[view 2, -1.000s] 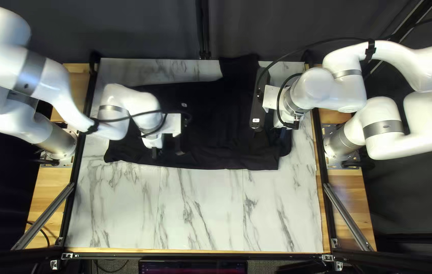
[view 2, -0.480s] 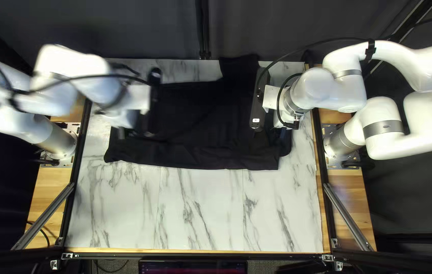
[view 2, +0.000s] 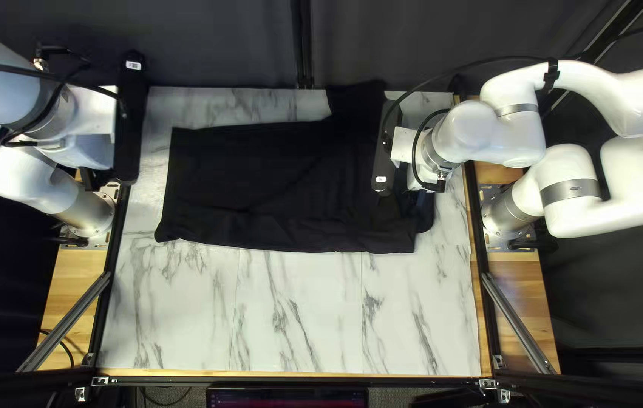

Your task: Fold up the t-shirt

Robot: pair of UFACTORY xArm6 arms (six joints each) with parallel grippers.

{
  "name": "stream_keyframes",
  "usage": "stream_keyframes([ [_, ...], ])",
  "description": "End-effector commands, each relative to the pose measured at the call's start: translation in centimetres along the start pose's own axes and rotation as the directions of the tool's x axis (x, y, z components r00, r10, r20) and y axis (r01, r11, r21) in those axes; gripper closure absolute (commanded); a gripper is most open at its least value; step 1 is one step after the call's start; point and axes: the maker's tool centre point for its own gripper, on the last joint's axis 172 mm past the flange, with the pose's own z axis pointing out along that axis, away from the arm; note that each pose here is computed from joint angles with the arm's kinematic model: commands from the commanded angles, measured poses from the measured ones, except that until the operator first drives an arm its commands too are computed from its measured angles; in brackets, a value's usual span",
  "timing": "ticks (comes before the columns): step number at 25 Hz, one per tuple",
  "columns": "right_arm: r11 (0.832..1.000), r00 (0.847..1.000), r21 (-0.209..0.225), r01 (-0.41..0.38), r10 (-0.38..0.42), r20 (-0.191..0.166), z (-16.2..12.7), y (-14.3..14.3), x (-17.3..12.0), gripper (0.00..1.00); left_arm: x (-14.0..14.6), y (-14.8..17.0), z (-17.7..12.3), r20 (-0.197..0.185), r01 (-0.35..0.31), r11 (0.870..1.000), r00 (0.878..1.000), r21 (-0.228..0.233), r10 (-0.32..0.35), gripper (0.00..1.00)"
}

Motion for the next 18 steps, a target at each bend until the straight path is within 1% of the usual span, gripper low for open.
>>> stream_keyframes([
  [1,1.000,1.000,0.000,0.000,0.000,0.000,0.0,0.0,0.0,0.00,0.0,0.0,0.0,0.000,0.000,1.000,1.000,0.000,0.000,0.00],
  [10,1.000,1.000,0.000,0.000,0.000,0.000,0.0,0.0,0.0,0.00,0.0,0.0,0.0,0.000,0.000,1.000,1.000,0.000,0.000,0.00],
  [11,1.000,1.000,-0.011,0.009,-0.009,-0.002,0.2,0.3,0.3,0.00,0.0,0.0,0.0,0.000,0.000,1.000,1.000,0.000,0.000,0.00],
  [12,1.000,1.000,-0.016,0.019,-0.019,-0.002,0.7,0.5,1.2,0.00,0.0,0.0,0.0,0.000,0.000,1.000,1.000,0.000,0.000,0.00],
  [14,0.998,0.998,-0.027,0.061,-0.061,-0.009,3.4,0.3,4.3,0.00,0.0,0.0,0.0,0.000,0.000,1.000,1.000,0.000,0.000,0.00],
  [15,0.996,0.997,-0.031,0.079,-0.079,-0.012,4.5,0.1,5.4,0.00,0.0,0.0,0.0,0.000,0.000,1.000,1.000,0.000,0.000,0.00],
  [17,0.993,0.994,-0.043,0.113,-0.113,-0.008,6.4,-0.4,7.1,0.00,0.0,0.0,0.0,0.000,0.000,1.000,1.000,0.000,0.000,0.00],
  [18,0.988,0.989,-0.054,0.146,-0.146,-0.003,7.8,-1.0,8.4,0.00,0.0,0.0,0.0,0.000,0.000,1.000,1.000,0.000,0.000,0.00],
])
